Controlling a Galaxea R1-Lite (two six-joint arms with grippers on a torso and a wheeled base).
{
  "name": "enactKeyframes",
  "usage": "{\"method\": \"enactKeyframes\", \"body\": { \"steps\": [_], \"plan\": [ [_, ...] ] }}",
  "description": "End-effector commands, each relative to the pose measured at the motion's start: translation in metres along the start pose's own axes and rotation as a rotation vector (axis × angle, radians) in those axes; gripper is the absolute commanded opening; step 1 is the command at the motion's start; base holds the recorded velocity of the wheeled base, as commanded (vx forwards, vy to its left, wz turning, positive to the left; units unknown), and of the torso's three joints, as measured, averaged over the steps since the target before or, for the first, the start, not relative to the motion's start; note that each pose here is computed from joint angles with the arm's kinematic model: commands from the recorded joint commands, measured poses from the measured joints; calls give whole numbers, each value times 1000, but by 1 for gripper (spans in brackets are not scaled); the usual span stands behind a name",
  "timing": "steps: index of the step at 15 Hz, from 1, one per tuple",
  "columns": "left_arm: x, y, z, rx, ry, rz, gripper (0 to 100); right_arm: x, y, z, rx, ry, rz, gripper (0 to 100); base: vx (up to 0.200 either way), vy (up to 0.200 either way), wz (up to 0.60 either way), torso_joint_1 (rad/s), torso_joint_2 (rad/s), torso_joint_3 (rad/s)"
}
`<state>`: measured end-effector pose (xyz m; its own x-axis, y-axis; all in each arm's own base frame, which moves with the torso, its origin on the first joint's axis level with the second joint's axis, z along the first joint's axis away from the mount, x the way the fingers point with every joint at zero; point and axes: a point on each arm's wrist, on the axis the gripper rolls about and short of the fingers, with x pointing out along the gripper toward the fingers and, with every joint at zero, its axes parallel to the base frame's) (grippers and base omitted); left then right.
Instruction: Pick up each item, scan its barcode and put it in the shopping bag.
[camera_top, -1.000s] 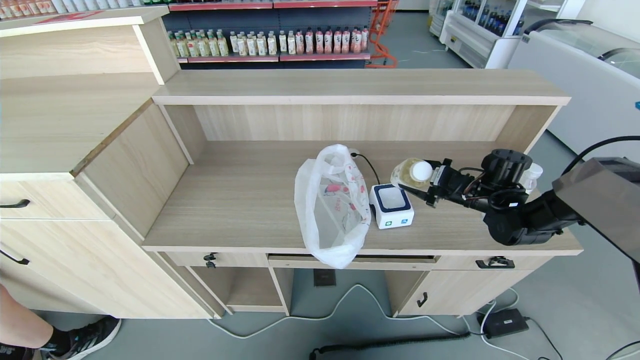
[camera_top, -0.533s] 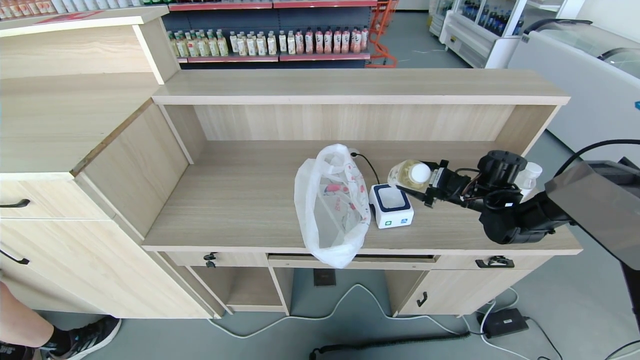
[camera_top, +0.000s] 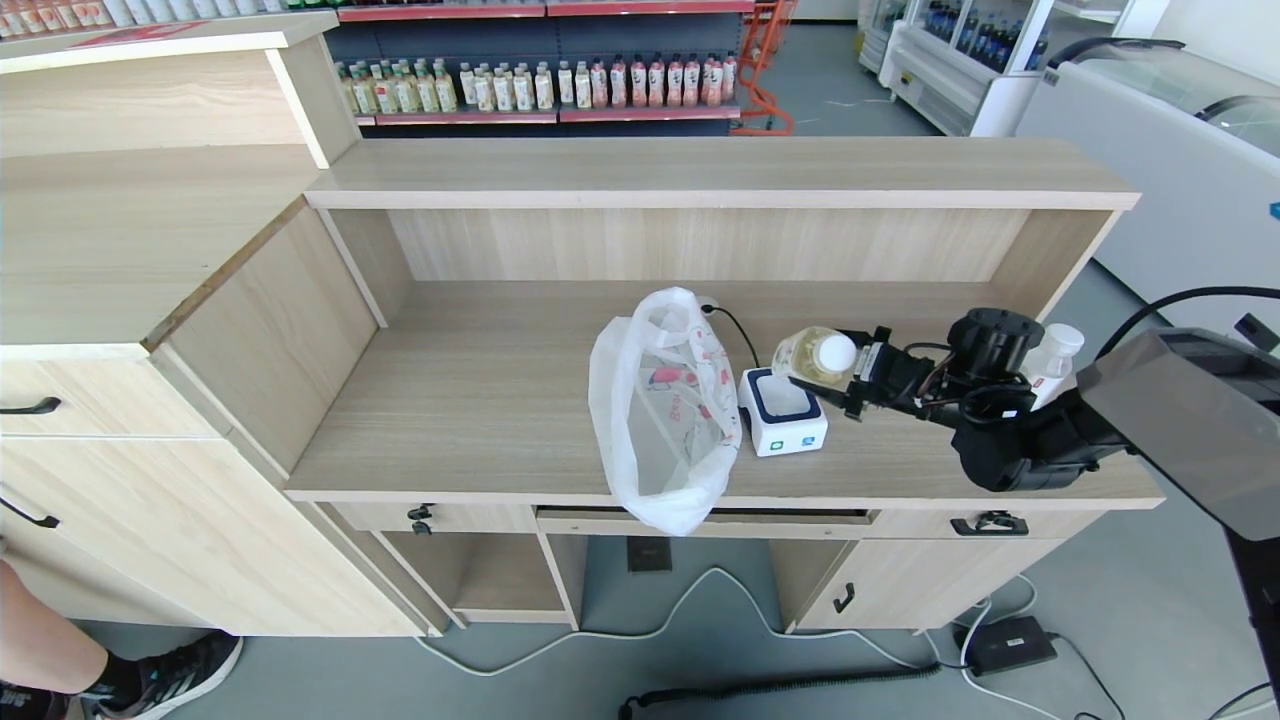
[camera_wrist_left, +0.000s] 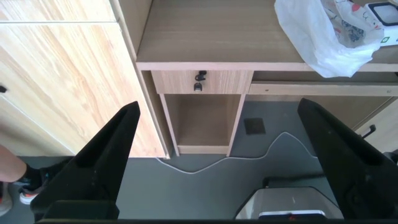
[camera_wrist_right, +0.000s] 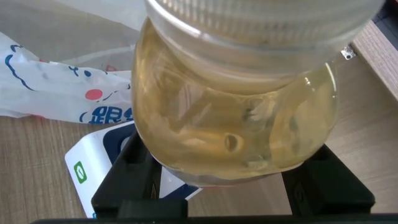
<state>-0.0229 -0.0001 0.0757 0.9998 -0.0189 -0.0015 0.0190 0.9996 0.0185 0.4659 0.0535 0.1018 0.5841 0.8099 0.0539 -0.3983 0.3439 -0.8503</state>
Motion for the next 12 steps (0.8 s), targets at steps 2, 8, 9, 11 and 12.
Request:
{"method": "enactKeyframes", "body": {
  "steps": [2,8,9,11,12],
  "plan": [
    [0,0,0,0,0,1,100,0,1,-1,1,-5,5,0,0,0,0,0,0,0],
    [0,0,0,0,0,-1,100,1,4,-3,9,-6,12,0,0,0,0,0,0,0],
    [0,0,0,0,0,1,100,1,4,-3,8,-8,12,0,0,0,0,0,0,0],
    [0,0,0,0,0,1,100,1,2,-2,6,-13,12,0,0,0,0,0,0,0],
    [0,0,0,0,0,1,100,1,2,-2,6,-13,12,0,0,0,0,0,0,0]
  ]
}}
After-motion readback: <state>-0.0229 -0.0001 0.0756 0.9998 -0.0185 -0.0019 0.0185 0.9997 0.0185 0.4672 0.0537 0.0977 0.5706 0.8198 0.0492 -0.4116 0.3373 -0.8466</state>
